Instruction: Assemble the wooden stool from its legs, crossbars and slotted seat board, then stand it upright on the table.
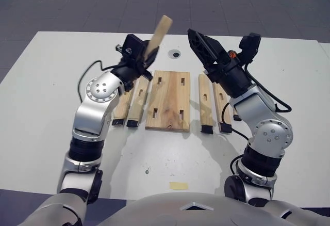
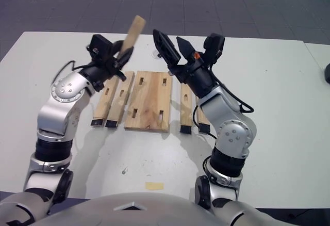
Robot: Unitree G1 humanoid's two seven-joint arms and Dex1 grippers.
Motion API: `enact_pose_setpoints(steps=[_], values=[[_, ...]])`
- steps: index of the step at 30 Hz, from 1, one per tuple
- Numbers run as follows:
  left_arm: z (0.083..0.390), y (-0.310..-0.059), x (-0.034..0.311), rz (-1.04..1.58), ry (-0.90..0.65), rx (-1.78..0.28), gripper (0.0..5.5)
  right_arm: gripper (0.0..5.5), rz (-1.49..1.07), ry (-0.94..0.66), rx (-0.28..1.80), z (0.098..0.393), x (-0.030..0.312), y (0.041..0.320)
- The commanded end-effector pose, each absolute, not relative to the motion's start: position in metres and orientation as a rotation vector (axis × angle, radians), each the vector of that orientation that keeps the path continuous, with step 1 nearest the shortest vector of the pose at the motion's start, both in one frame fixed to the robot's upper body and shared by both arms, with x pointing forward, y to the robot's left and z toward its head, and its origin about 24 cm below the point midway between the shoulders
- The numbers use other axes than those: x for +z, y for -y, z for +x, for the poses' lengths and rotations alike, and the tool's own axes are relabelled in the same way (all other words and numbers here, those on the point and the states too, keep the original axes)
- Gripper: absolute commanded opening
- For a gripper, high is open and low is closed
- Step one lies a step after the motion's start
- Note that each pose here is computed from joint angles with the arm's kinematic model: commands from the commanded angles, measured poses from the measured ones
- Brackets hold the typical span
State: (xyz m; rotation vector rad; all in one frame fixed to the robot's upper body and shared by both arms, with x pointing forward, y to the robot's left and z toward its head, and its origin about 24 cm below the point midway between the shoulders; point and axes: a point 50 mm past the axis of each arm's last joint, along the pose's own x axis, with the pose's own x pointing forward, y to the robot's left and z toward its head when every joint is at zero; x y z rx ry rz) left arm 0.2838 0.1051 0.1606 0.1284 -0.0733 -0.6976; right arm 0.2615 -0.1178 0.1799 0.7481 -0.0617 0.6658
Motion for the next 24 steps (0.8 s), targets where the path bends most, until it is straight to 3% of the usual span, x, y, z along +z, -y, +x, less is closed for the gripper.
enact_pose_setpoints(steps=[1,4,7,24], values=[[0.268,-0.090,0.160,0.073,0.054,-0.860,1.29,5.40,0.844,-0.003,0.666,0.266,0.176,0.110],[0.257,-0.082,0.159,0.078,0.046,-0.964,1.29,5.40,0.903,-0.043,0.671,0.267,0.174,0.104],[0.250,-0.078,0.154,0.098,0.025,-1.021,1.29,4.97,0.926,-0.105,0.657,0.267,0.168,0.101],[0.253,-0.089,0.147,0.138,-0.005,-0.959,1.29,2.03,0.922,-0.186,0.641,0.247,0.161,0.117]])
